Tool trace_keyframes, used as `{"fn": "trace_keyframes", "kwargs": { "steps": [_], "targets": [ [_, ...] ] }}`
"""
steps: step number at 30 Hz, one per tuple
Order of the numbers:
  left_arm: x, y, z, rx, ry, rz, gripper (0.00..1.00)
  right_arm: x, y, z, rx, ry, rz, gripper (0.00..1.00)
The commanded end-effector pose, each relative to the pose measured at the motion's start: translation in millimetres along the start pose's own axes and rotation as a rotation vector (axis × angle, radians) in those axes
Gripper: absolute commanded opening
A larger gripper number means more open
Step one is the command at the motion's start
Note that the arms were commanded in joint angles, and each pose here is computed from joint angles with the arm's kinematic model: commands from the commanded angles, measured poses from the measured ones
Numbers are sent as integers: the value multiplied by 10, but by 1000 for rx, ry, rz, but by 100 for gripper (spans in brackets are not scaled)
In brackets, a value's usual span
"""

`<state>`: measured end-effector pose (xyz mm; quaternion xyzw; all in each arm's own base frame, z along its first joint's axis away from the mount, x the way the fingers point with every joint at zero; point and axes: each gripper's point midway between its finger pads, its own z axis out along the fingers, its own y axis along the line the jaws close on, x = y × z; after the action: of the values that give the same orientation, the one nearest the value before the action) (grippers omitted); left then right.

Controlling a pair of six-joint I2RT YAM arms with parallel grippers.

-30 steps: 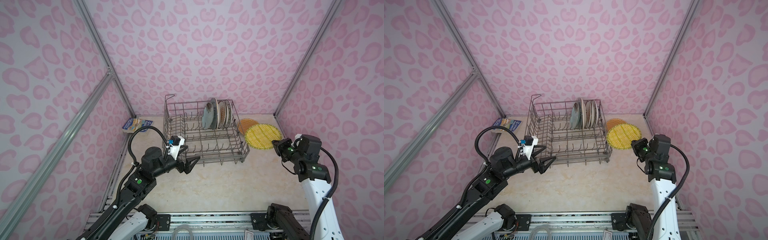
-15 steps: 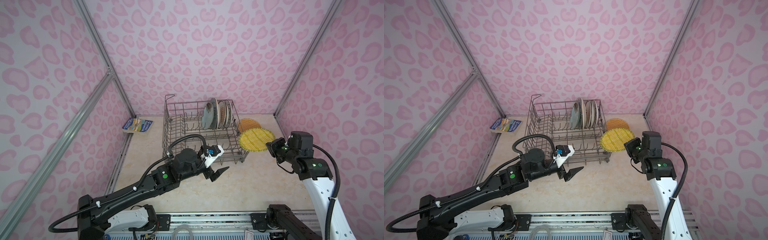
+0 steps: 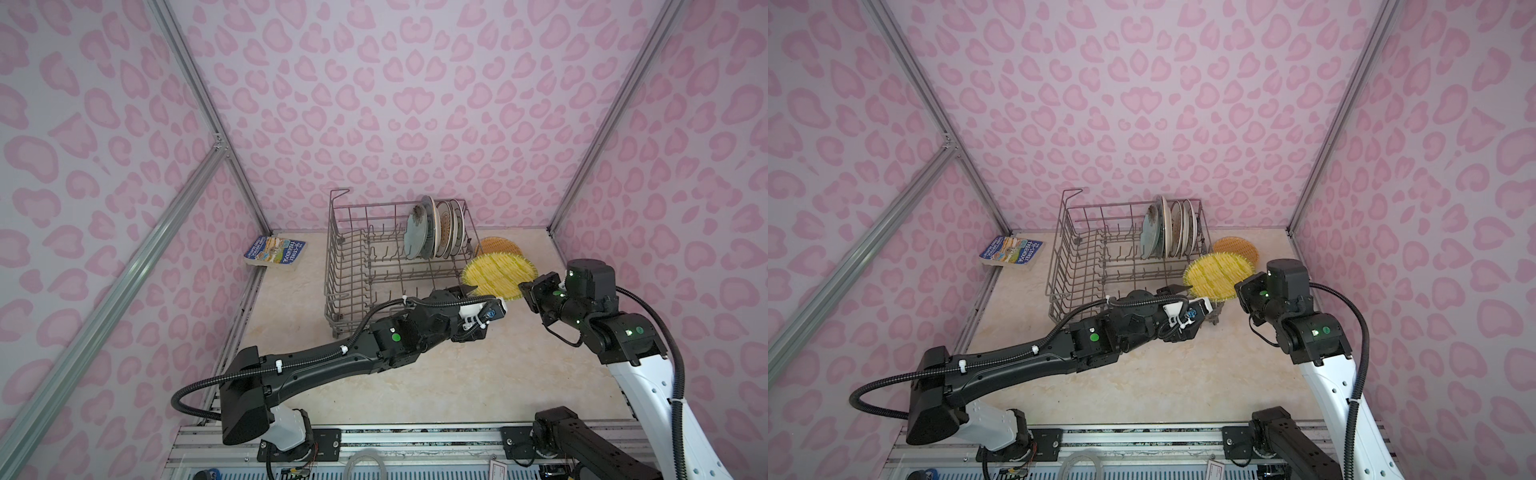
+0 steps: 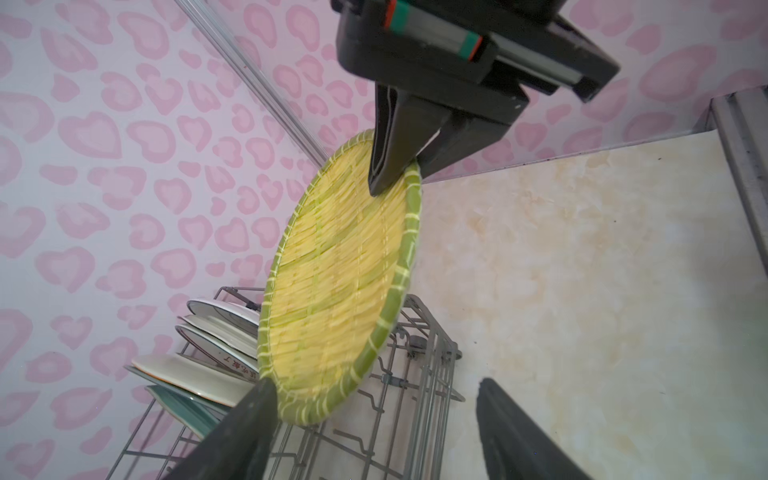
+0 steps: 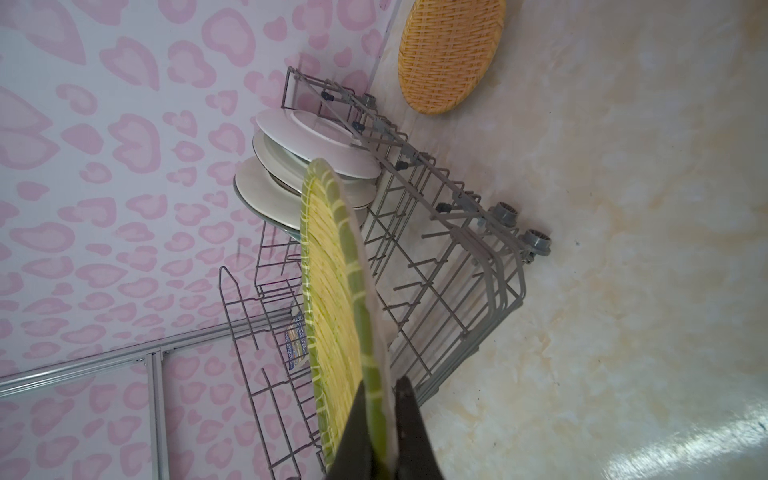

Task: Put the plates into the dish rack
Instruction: 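Lift the straw mat toward the rack while the left gripper reaches toward it, then close the left gripper on the straw mat rim beside the right gripper, then carry the straw mat into the rack with the left gripper while the right gripper withdraws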

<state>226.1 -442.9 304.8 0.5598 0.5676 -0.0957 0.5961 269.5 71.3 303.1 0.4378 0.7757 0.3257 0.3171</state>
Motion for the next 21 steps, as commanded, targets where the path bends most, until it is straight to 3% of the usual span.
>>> {"fn": "trace_keyframes", "kwargs": {
  "steps": [1, 3, 10, 15, 19, 21],
  "targets": [
    [-152, 182, 91, -94, -37, 46, 69, -25, 30, -6, -8, -35, 24, 0],
    [-145, 198, 163, -109, -25, 60, 59, 5, 39, -3, -14, -28, 26, 0],
    [-61, 157, 318, -117, 25, 109, 38, 63, 57, -28, -19, -29, 12, 0],
    [-8, 146, 339, -119, 45, 117, 24, 92, 75, -29, -25, -24, 7, 0],
    [9, 121, 315, -111, 58, 104, 6, 132, 110, -24, -35, -21, -12, 0],
    [-30, 106, 249, -107, 54, 88, 4, 164, 158, -26, -53, -15, -33, 0]
  ]
}}
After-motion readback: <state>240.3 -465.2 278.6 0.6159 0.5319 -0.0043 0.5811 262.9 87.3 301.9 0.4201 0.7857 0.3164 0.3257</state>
